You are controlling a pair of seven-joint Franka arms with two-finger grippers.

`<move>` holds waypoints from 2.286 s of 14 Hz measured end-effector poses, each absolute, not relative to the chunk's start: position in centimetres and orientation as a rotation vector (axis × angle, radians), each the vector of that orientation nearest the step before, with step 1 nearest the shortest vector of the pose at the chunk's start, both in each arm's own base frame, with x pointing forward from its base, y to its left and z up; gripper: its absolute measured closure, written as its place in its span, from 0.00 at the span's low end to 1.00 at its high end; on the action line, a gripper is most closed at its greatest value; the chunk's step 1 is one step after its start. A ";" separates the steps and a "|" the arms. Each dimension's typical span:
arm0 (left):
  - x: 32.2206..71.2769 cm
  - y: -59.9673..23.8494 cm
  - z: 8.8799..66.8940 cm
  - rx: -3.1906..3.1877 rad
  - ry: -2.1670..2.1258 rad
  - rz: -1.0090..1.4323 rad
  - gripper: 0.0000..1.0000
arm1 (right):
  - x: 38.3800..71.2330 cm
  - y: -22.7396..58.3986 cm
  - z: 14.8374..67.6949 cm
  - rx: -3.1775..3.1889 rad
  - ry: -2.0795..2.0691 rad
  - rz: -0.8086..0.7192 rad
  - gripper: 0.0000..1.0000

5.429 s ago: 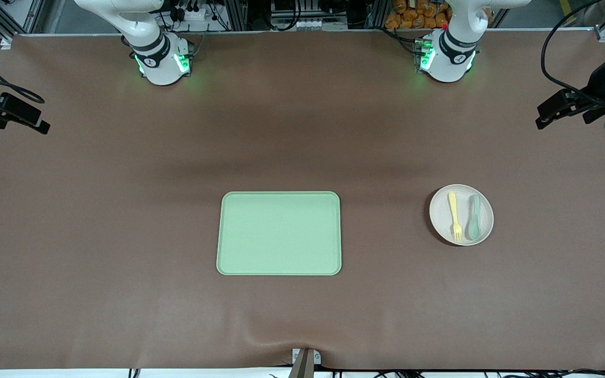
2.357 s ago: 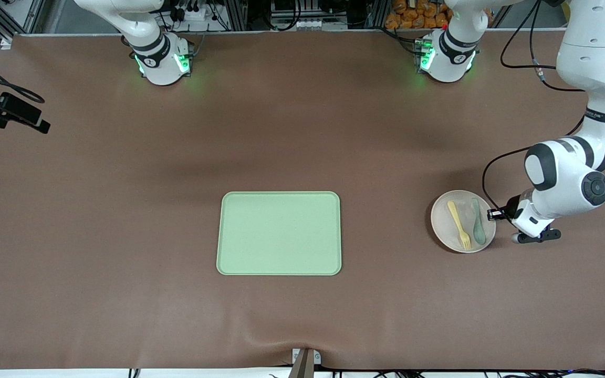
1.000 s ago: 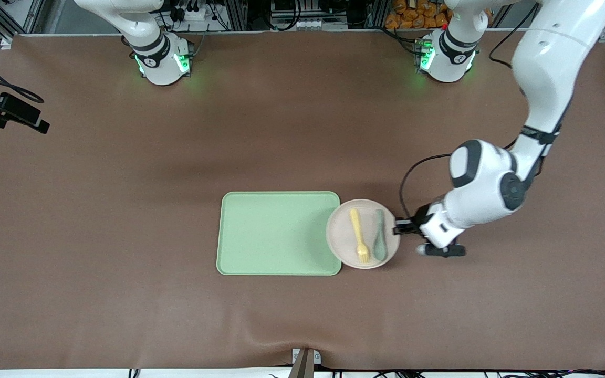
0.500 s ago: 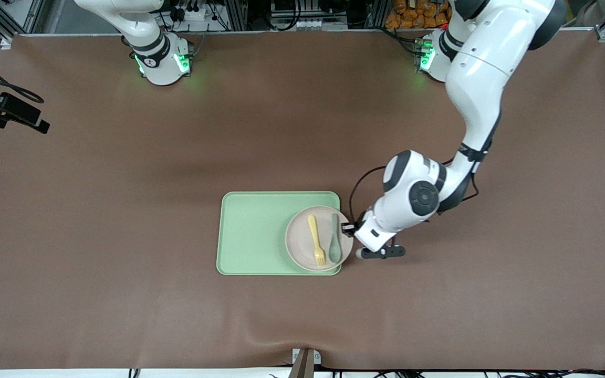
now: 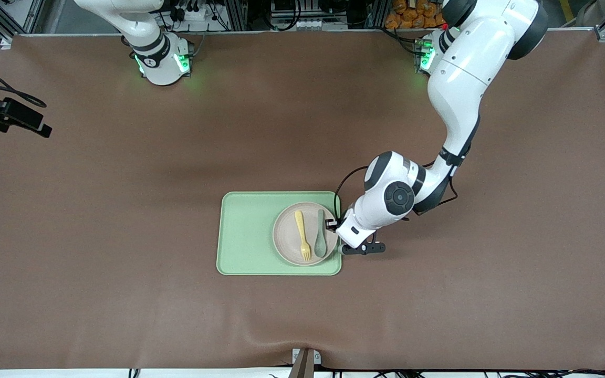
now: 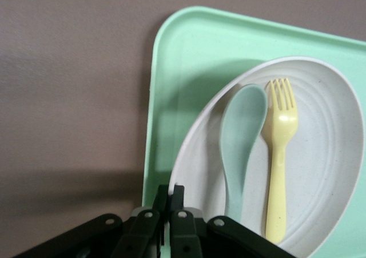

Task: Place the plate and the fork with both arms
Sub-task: 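Open the left gripper and lift it away from the plate, then move the right gripper over the plate to the yellow fork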

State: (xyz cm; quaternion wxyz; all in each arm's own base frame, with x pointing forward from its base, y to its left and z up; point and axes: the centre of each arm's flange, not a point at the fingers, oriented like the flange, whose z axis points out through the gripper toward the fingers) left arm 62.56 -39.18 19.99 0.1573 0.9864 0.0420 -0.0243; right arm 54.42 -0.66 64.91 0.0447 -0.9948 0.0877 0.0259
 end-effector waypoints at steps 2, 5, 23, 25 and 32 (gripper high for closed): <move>62.3 -39.7 19.7 2.822 0.112 -0.074 0.89 | 54.6 -0.1 64.7 -3.041 0.253 0.087 0.00; 62.9 -39.9 20.8 2.817 0.100 -0.039 0.59 | 54.9 0.5 64.1 -3.043 0.236 0.103 0.00; 56.5 -9.1 64.2 3.178 0.369 -0.009 0.00 | 64.1 18.5 50.9 -2.994 -0.036 0.007 0.00; 56.1 -7.0 64.3 3.162 0.332 -0.028 0.00 | 65.4 20.8 49.4 -2.982 -0.029 -0.031 0.00; 56.1 -4.6 63.9 3.144 0.311 -0.054 0.00 | 66.6 31.5 41.1 -2.936 0.030 -0.171 0.00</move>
